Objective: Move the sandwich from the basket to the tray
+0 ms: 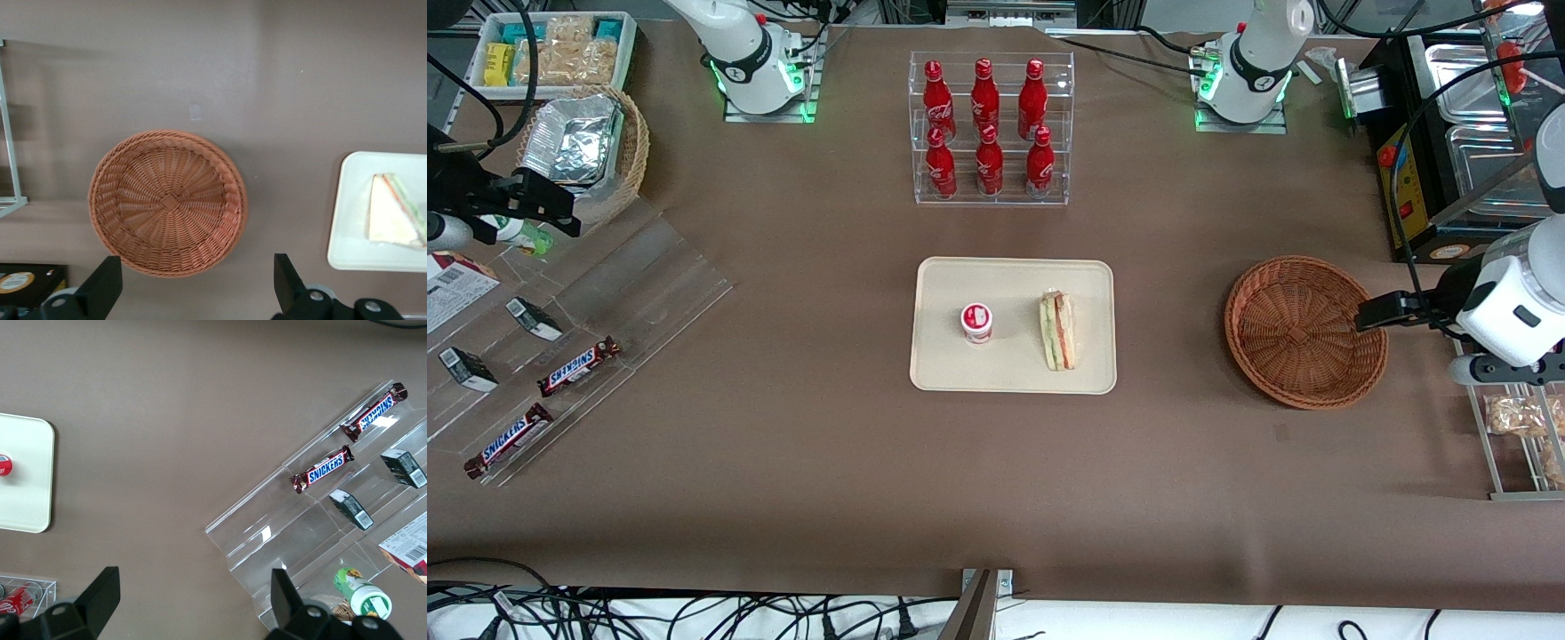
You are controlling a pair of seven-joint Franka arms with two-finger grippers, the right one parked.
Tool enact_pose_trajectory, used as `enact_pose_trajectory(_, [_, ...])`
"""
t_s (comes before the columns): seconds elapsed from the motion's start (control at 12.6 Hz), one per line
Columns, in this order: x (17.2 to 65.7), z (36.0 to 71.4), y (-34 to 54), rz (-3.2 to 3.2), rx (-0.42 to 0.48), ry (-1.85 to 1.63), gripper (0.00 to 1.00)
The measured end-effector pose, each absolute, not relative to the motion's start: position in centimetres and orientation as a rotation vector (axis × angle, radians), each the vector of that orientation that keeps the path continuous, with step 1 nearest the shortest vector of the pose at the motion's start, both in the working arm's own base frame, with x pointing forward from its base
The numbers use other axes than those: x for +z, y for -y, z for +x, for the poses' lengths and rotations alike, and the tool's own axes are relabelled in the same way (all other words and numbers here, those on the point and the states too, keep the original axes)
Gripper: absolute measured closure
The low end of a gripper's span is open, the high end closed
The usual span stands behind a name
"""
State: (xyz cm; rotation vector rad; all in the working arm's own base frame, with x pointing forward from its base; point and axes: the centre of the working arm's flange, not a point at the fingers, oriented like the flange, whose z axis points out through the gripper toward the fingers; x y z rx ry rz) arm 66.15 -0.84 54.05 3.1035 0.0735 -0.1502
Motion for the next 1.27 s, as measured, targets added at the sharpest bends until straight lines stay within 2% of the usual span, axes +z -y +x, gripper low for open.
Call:
enact_pose_trajectory(0.4, [53.2,66.1,-1.8,3.128,-0.178,-0.027,0.0])
enact_pose_trajectory(1.27, [53.4,65.9,1.1,3.204,-0.188,0.009,0.0])
